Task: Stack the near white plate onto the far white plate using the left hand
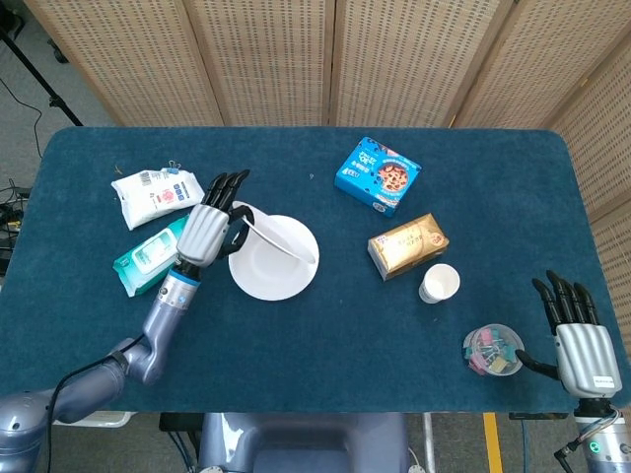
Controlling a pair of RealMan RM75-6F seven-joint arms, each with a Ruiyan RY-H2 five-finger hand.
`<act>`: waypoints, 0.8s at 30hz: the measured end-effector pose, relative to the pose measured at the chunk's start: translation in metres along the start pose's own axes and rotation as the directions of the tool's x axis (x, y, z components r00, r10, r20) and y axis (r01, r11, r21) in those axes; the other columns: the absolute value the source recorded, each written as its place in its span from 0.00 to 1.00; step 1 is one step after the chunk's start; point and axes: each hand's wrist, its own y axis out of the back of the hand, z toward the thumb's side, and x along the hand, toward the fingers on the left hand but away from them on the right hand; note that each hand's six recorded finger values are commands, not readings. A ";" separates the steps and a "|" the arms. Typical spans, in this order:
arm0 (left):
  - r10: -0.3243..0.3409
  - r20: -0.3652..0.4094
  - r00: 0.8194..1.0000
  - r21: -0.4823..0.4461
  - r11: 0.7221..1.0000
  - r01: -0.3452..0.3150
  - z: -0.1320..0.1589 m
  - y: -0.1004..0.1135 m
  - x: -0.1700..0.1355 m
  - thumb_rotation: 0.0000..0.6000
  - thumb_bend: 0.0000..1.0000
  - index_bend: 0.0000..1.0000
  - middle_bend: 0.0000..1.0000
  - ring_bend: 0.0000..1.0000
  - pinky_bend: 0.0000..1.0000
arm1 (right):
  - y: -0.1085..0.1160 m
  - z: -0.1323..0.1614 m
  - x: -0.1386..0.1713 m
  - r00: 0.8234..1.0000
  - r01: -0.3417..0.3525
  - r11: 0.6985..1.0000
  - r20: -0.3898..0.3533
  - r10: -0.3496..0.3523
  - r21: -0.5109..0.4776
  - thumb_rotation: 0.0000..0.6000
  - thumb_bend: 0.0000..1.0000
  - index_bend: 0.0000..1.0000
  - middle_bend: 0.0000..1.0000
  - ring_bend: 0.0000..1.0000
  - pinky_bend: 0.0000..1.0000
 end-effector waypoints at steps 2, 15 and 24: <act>-0.008 -0.012 1.000 -0.003 1.000 0.008 -0.005 -0.004 0.000 1.00 0.50 1.00 0.00 0.00 0.00 | -0.001 0.000 0.000 1.000 -0.005 1.000 0.000 0.005 0.000 1.00 0.00 0.00 0.00 0.00 0.00; -0.112 0.001 0.994 0.014 0.994 0.112 -0.025 -0.010 -0.031 1.00 0.35 0.76 0.00 0.00 0.00 | -0.001 0.002 0.002 1.000 -0.006 1.000 -0.007 0.006 -0.004 1.00 0.00 0.00 0.00 0.00 0.00; -0.217 -0.015 0.976 0.089 0.972 0.217 -0.044 -0.006 -0.067 1.00 0.34 0.47 0.00 0.00 0.00 | -0.001 0.005 0.003 1.000 -0.007 1.000 -0.014 0.007 -0.004 1.00 0.00 0.00 0.00 0.00 0.00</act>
